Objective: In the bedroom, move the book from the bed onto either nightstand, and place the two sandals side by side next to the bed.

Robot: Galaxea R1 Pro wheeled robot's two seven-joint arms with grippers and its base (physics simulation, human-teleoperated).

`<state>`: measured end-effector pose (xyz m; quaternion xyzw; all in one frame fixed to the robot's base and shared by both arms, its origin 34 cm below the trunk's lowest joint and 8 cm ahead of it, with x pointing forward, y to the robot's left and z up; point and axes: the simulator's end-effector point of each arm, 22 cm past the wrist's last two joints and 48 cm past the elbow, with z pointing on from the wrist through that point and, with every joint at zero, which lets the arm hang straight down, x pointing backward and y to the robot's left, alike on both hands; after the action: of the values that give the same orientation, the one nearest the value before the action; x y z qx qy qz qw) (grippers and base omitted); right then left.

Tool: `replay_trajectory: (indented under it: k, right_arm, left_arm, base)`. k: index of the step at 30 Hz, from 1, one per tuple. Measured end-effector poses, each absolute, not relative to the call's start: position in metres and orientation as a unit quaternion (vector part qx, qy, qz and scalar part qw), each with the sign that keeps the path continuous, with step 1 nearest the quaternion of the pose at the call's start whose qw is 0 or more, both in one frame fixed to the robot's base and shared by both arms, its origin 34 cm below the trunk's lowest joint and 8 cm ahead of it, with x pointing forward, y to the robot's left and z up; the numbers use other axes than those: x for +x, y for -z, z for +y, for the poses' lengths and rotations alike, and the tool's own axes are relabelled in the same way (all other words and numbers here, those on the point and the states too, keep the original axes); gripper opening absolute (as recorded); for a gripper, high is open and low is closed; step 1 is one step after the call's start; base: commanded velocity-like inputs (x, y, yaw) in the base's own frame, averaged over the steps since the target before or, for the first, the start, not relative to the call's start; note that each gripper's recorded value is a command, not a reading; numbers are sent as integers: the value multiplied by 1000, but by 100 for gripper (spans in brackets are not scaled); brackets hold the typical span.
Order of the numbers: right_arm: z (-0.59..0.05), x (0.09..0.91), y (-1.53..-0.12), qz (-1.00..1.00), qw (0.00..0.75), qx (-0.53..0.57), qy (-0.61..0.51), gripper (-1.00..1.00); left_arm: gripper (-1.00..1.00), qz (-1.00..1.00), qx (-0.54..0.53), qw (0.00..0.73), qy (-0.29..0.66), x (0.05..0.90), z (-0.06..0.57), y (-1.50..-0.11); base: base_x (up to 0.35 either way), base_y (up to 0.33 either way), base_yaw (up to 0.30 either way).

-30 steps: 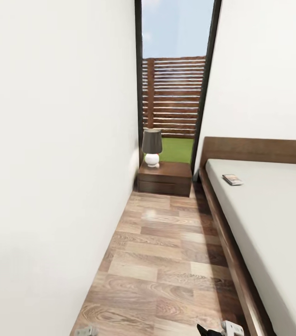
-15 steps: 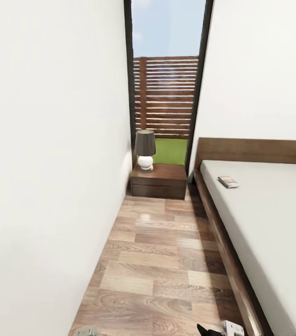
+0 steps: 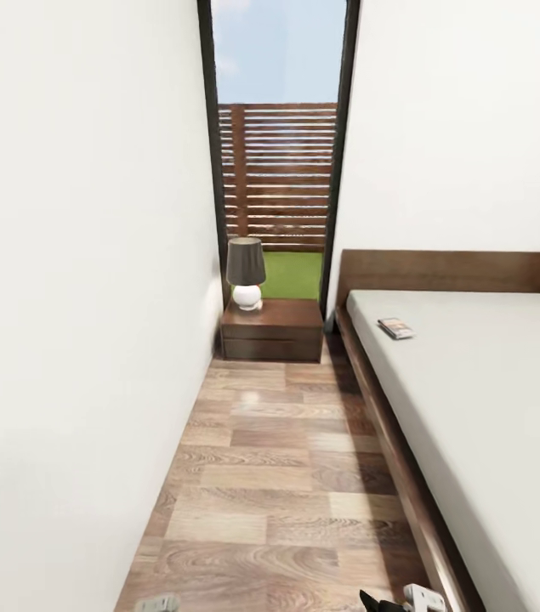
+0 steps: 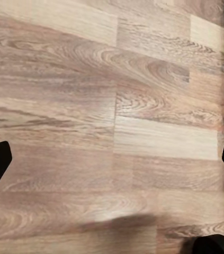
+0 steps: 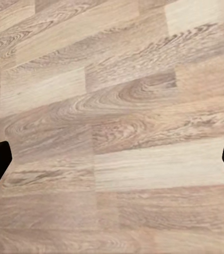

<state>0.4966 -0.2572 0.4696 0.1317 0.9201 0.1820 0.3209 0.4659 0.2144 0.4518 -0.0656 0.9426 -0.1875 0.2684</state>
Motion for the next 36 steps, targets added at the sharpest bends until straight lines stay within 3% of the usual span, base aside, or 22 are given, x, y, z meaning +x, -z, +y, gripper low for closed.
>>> replay_trajectory:
  k: [15,28,36]
  right_arm:
    - [-257,496,-470,920,321,131,-182,100]
    - [-256,496,-469,920,320,131,-183,100]
    - [-256,497,-470,920,321,131,-183,100]
  left_arm:
    - [100,943,-66,268,187,466,214,-452]
    - [100,943,-66,268,188,466,214,-452]
    - [100,943,-66,269,188,466,214,-452]
  base:
    - [314,12,-17]
    - [47,0,-109]
    - [266,0,-1]
